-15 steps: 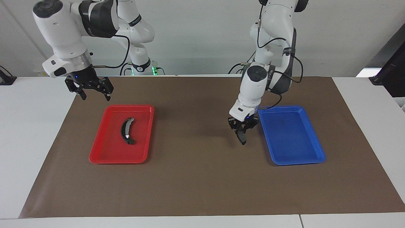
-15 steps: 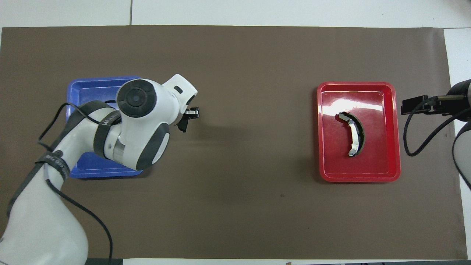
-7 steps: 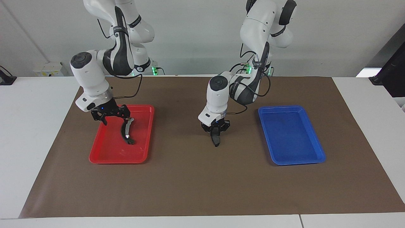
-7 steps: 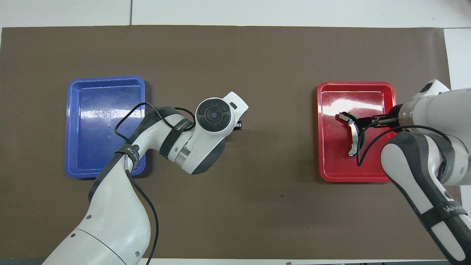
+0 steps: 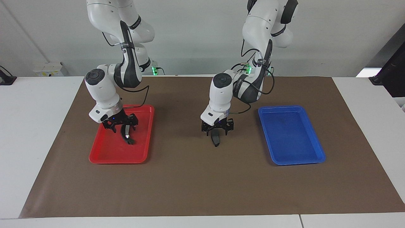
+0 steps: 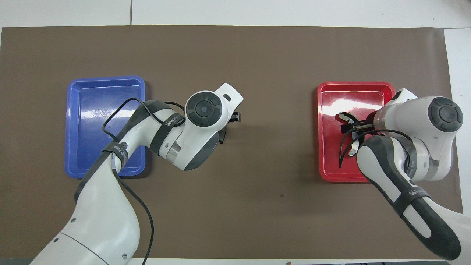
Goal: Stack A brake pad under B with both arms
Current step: 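Open the left gripper while the right gripper grasps the silver pad, then retract the left gripper while the right gripper lifts the silver pad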
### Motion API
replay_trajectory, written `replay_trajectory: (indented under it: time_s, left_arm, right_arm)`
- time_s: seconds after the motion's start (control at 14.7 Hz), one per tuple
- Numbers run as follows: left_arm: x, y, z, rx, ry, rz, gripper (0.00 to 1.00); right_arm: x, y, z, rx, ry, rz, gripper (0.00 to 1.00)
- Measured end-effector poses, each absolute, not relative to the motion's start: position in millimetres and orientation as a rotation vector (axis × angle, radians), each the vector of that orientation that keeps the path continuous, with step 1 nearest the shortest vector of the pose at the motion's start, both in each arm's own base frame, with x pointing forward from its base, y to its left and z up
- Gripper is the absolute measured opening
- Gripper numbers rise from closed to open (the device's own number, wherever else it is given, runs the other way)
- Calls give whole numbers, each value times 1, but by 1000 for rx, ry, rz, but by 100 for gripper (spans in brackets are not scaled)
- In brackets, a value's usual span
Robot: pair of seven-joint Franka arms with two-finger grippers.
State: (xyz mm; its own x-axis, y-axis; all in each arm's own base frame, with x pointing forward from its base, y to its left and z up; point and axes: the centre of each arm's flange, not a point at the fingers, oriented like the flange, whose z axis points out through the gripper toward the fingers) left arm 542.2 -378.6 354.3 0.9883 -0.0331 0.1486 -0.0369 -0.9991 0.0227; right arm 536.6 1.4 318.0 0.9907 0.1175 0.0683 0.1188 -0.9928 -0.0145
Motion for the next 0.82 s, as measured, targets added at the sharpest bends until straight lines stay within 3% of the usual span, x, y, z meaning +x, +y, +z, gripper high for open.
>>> replay_trajectory:
  time_s: [0.14,0.54,0.82]
  left_arm:
    - [557,-327,388,3103,-33,270,99]
    - [573,-157,451,3192,-110,120,99]
    - [571,-63,492,3204,-132,105,99]
  right_arm:
    - [534,1,309,-3116,-186,-80,100]
    - [531,-4,305,-3116,-174,-56,93]
    - [528,-4,295,-3116,-174,-37,89]
